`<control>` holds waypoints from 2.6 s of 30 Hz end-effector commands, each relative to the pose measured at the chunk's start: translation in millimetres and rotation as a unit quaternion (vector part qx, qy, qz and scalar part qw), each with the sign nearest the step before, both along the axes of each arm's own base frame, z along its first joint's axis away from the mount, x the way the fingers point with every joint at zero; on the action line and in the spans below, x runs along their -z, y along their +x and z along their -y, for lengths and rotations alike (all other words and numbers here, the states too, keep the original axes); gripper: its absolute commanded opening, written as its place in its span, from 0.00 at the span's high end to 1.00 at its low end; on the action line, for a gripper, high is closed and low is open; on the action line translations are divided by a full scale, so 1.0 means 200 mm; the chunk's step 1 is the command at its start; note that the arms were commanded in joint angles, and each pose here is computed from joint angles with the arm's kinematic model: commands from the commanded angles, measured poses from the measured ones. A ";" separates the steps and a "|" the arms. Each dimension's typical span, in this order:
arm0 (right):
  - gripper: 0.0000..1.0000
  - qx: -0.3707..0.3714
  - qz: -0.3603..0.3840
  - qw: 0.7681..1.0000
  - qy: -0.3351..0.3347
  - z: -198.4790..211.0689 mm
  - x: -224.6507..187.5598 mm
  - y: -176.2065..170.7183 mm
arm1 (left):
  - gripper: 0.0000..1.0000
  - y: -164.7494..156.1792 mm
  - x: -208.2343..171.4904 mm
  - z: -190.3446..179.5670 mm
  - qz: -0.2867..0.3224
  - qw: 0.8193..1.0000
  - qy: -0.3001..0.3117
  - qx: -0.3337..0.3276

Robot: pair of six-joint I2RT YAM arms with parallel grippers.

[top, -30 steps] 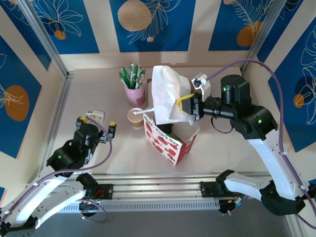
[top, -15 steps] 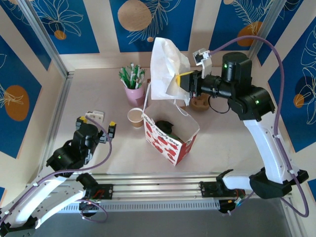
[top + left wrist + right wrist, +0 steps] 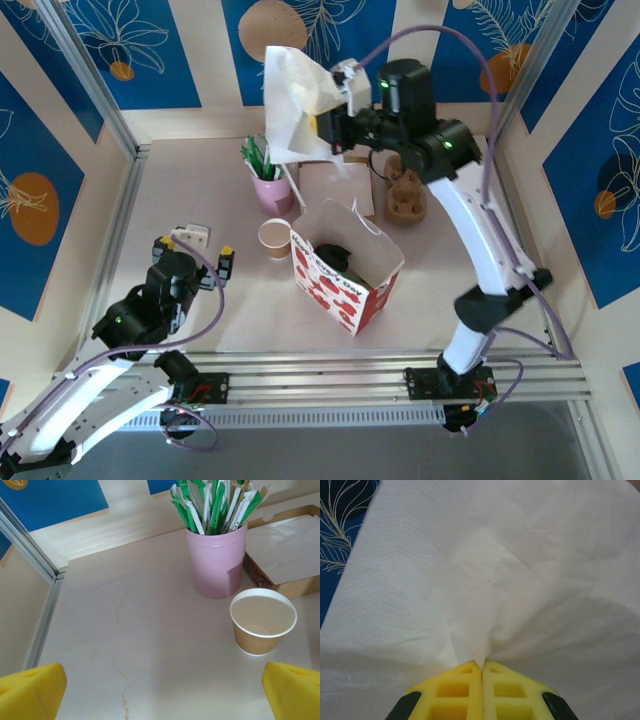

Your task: Pack the takeout coffee

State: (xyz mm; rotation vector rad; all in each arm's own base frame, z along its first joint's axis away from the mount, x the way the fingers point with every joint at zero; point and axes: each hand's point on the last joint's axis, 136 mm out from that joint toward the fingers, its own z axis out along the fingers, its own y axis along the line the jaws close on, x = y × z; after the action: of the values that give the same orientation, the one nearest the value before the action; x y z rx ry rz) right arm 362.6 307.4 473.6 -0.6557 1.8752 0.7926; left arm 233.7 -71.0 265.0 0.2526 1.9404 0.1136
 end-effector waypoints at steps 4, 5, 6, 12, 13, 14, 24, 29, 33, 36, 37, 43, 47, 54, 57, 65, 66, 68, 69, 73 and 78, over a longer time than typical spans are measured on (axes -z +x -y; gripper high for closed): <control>1.00 0.038 -0.031 0.998 -0.037 -0.04 0.13 0.19 | 0.00 -0.01 -0.02 -0.01 0.011 1.000 -0.009 0.000; 1.00 0.041 -0.018 0.998 -0.047 -0.05 0.14 0.21 | 0.00 -0.01 -0.02 -0.01 0.011 1.000 -0.009 0.000; 1.00 0.058 0.005 0.997 -0.056 -0.06 0.16 0.27 | 0.00 -0.01 -0.02 -0.01 0.011 1.000 -0.011 0.002; 1.00 0.049 0.074 0.996 -0.021 -0.14 -0.02 0.29 | 0.00 0.00 -0.01 0.01 0.006 1.000 -0.011 0.010; 1.00 0.051 0.086 0.995 -0.026 -0.16 -0.02 0.29 | 0.00 0.00 -0.02 0.01 0.008 1.000 -0.012 0.010; 1.00 0.049 0.096 0.994 -0.025 -0.17 -0.03 0.30 | 0.00 -0.01 -0.02 0.01 0.008 1.000 -0.013 0.011; 1.00 0.037 0.157 0.986 0.029 -0.17 -0.22 0.37 | 0.00 0.00 -0.01 0.02 0.006 1.000 -0.012 0.013; 1.00 0.036 0.138 0.989 0.041 -0.15 -0.18 0.44 | 0.00 0.00 -0.01 0.02 0.006 1.000 -0.012 0.013; 1.00 0.023 0.113 0.993 0.039 -0.13 -0.16 0.39 | 0.00 0.00 0.00 0.02 0.004 1.000 -0.010 0.013; 1.00 -0.008 0.100 0.995 0.006 -0.14 -0.14 0.21 | 0.00 0.00 0.00 0.01 0.005 1.000 -0.009 0.012; 1.00 -0.012 0.094 0.995 -0.006 -0.13 -0.13 0.16 | 0.00 0.00 -0.01 0.01 0.005 1.000 -0.010 0.012; 1.00 -0.024 0.126 0.991 -0.029 -0.04 -0.17 -0.24 | 0.00 0.00 -0.01 0.02 0.007 1.000 -0.014 0.016; 1.00 -0.019 0.105 0.994 0.008 0.13 -0.22 -0.46 | 0.00 0.00 -0.01 0.02 0.006 1.000 -0.015 0.017; 1.00 -0.007 0.001 1.000 -0.024 0.28 0.07 -0.66 | 0.00 0.00 -0.01 0.03 0.004 1.000 -0.013 0.017; 1.00 0.008 -0.042 0.998 -0.040 0.31 0.26 -0.68 | 0.00 0.00 -0.01 0.03 0.003 1.000 -0.014 0.018; 1.00 0.061 -0.094 0.990 -0.080 0.38 0.52 -0.64 | 0.00 0.00 0.01 0.03 -0.001 1.000 -0.010 0.016; 1.00 0.069 -0.099 0.989 -0.085 0.38 0.55 -0.63 | 0.00 0.00 0.01 0.03 -0.001 1.000 -0.009 0.016; 1.00 0.091 -0.104 0.985 -0.101 0.40 0.60 -0.61 | 0.00 0.00 0.01 0.03 -0.001 1.000 -0.009 0.015; 1.00 0.099 -0.105 0.984 -0.106 0.41 0.62 -0.61 | 0.00 0.00 0.00 0.02 -0.001 1.000 -0.009 0.015; 1.00 0.109 -0.080 0.985 -0.106 0.43 0.59 -0.65 | 0.00 0.01 0.01 0.03 -0.003 1.000 -0.007 0.015; 1.00 0.100 -0.088 0.982 -0.131 0.42 0.65 -0.72 | 0.00 0.01 0.02 0.03 -0.006 1.000 -0.006 0.016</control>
State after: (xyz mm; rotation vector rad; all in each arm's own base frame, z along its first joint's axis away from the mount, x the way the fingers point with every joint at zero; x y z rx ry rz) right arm 221.1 232.2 349.2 -0.5871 2.1717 0.5491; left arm 233.5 -78.1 260.6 0.2817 1.9526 0.0788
